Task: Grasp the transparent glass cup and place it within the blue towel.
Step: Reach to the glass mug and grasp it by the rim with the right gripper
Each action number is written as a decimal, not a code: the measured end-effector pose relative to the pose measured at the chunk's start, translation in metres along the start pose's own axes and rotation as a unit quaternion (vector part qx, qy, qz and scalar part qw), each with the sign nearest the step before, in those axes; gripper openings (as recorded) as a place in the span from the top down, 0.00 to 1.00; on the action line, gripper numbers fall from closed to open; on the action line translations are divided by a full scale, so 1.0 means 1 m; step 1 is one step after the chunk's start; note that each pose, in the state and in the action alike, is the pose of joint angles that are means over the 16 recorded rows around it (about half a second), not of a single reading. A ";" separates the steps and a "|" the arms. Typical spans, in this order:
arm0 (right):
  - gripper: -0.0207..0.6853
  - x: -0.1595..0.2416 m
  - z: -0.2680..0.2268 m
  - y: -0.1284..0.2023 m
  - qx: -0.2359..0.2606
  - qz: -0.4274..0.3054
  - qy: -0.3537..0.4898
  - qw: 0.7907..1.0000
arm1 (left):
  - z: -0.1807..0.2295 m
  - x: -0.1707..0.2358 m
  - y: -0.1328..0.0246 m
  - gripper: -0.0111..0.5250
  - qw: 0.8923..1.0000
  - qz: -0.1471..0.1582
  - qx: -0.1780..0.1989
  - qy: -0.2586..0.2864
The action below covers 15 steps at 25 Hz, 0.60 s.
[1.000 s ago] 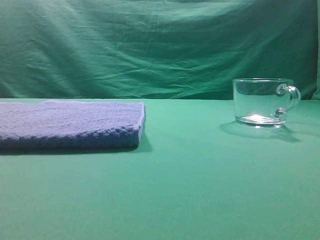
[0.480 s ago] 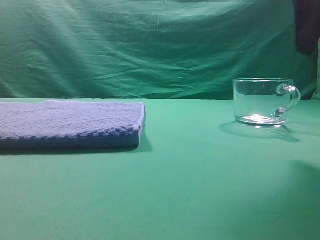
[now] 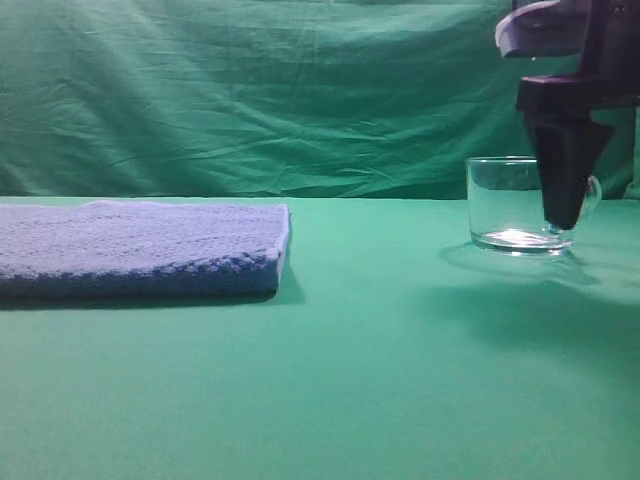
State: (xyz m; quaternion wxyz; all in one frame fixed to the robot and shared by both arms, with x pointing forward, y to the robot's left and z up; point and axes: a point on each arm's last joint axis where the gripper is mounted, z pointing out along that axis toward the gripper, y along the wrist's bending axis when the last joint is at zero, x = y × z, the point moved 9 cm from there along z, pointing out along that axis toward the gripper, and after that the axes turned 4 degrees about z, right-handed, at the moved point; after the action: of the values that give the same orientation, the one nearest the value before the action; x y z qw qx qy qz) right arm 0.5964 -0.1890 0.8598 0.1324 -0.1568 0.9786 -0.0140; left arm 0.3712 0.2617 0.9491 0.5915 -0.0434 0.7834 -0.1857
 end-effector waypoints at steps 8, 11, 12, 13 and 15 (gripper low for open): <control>0.78 -0.024 -0.004 0.003 -0.002 -0.016 -0.027 1.000 | 0.000 0.000 0.000 0.98 1.000 0.000 0.000 0.000; 0.82 -0.042 -0.016 0.008 -0.004 -0.026 -0.049 0.998 | 0.000 0.000 0.000 0.98 1.000 0.000 0.000 0.000; 0.82 -0.049 -0.021 0.010 -0.005 -0.031 -0.059 0.998 | 0.000 0.000 0.000 0.98 1.000 0.000 0.000 0.000; 0.82 -0.057 -0.028 0.014 -0.006 -0.037 -0.070 0.997 | 0.000 0.000 0.000 0.98 1.000 0.000 0.000 0.000; 0.82 -0.074 -0.042 0.024 -0.009 -0.049 -0.093 0.994 | 0.000 0.000 0.000 0.98 1.000 0.000 0.000 0.000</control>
State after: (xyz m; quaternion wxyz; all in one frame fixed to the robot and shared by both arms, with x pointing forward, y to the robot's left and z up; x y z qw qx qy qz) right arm 0.6460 -0.1438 0.9174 0.2210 -0.2067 0.9531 0.0028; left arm 0.3712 0.2617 0.9491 0.5915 -0.0434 0.7834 -0.1857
